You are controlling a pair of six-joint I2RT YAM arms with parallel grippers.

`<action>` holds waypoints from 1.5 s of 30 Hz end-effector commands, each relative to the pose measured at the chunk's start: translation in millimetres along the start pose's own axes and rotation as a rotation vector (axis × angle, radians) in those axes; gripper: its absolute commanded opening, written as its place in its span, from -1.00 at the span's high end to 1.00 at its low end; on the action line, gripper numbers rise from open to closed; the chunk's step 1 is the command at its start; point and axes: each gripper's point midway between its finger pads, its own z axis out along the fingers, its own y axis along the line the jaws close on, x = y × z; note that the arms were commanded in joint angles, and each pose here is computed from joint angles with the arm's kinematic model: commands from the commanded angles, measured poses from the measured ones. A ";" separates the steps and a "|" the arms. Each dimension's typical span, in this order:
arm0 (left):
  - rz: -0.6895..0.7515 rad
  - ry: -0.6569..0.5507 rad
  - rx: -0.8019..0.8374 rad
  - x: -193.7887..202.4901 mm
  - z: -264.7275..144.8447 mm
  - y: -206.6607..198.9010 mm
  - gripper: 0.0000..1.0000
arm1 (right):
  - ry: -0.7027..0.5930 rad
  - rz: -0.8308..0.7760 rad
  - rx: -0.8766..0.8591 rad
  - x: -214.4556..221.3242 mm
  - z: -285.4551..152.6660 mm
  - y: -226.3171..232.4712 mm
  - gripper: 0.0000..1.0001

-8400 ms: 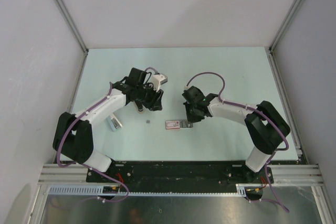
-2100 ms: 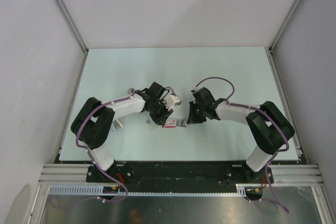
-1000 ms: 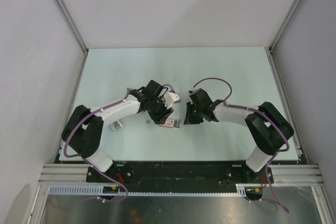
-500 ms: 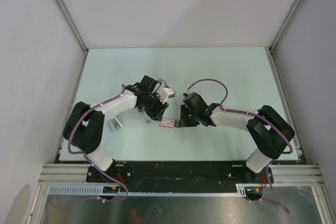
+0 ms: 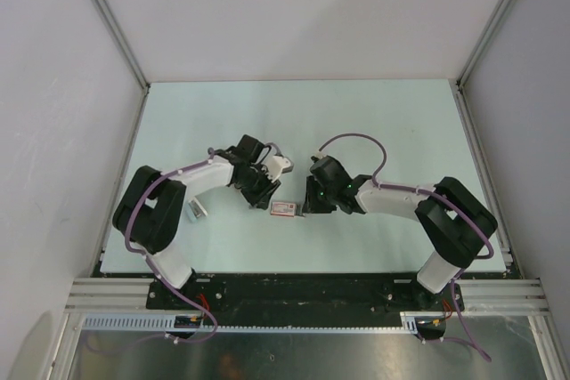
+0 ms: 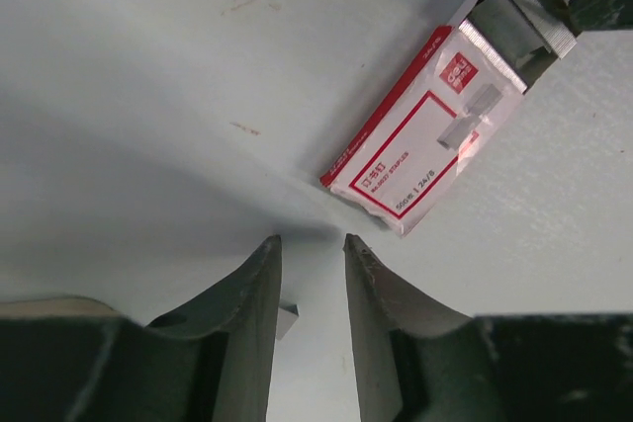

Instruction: Unload the staples from the stapler

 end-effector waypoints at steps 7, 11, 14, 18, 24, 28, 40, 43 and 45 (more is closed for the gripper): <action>0.089 -0.016 0.042 -1.3 11.1 -17.6 0.27 | -0.059 -0.011 0.001 -20.3 -3.2 11.4 0.42; 0.118 -0.029 0.074 -2.5 9.6 -30.9 0.28 | -0.074 -0.030 0.071 -23.6 -8.3 -4.8 0.43; 0.143 -0.042 0.101 -3.7 8.0 -41.9 0.28 | -0.087 -0.041 0.110 -29.0 -14.2 -16.1 0.45; 0.160 -0.045 0.115 -2.5 7.1 -48.3 0.28 | -0.095 -0.044 0.133 -34.0 -19.9 -24.5 0.48; 0.160 -0.034 0.108 0.1 8.9 -46.8 0.28 | -0.094 -0.054 0.125 -34.8 -19.4 -23.6 0.52; 0.156 -0.037 0.098 -3.4 8.3 -44.6 0.28 | -0.105 -0.062 0.073 -40.0 -20.0 -11.6 0.52; 0.145 -0.037 0.071 -10.9 9.1 -37.7 0.28 | -0.067 -0.071 -0.147 -42.7 -24.3 27.1 0.55; 0.145 -0.038 0.061 -12.5 9.0 -35.5 0.29 | -0.083 -0.062 -0.150 -48.3 -33.7 22.7 0.56; 0.142 -0.037 0.056 -12.7 8.7 -34.3 0.29 | -0.111 -0.051 -0.140 -57.5 -42.5 14.7 0.56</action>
